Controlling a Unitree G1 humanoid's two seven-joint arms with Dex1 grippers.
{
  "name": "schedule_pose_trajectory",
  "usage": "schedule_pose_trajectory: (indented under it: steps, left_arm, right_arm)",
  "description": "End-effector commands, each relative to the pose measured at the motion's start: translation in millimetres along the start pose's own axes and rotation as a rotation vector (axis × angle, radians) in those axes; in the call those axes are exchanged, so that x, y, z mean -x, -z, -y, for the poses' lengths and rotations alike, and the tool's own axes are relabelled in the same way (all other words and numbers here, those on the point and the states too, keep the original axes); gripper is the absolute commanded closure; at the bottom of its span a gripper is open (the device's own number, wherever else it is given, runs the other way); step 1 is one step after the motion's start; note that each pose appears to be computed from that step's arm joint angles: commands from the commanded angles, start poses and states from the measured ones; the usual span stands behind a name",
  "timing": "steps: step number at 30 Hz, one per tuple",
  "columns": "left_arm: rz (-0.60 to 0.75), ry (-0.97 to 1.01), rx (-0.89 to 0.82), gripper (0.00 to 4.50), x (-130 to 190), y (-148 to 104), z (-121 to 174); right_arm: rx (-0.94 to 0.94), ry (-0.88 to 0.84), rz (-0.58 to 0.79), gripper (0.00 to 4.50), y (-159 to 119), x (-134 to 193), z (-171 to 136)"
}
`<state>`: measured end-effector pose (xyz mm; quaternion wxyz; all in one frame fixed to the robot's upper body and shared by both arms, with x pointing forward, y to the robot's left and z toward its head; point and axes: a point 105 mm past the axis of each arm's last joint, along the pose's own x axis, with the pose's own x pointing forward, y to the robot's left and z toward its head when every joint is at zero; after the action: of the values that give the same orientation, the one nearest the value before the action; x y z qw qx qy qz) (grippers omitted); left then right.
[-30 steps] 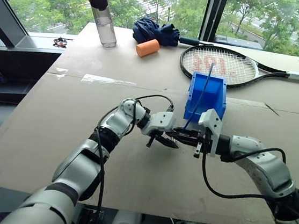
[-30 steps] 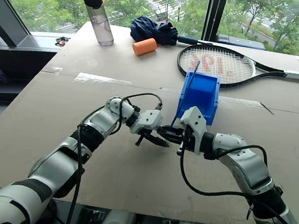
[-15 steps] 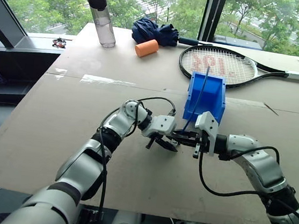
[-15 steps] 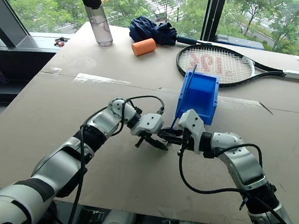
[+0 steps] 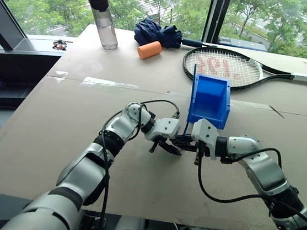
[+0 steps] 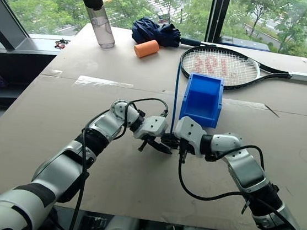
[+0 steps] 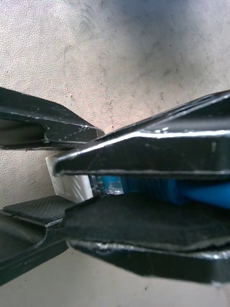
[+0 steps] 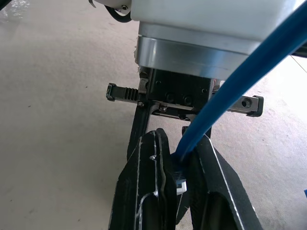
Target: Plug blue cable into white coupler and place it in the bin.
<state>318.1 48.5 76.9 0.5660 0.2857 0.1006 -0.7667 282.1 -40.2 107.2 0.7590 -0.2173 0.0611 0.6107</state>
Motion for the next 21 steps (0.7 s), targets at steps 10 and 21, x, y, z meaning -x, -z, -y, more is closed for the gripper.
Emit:
schedule_pose_trajectory:
  steps: [10,21]
  left_arm:
    - [0.184,-0.206,0.154,1.06,36,-16,17]
    - [0.392,-0.715,0.288,0.88,76,-65,45]
  right_arm:
    - [-0.280,0.204,0.250,4.50,-19,31,24]
    - [-0.525,0.432,0.364,4.50,-62,101,107]
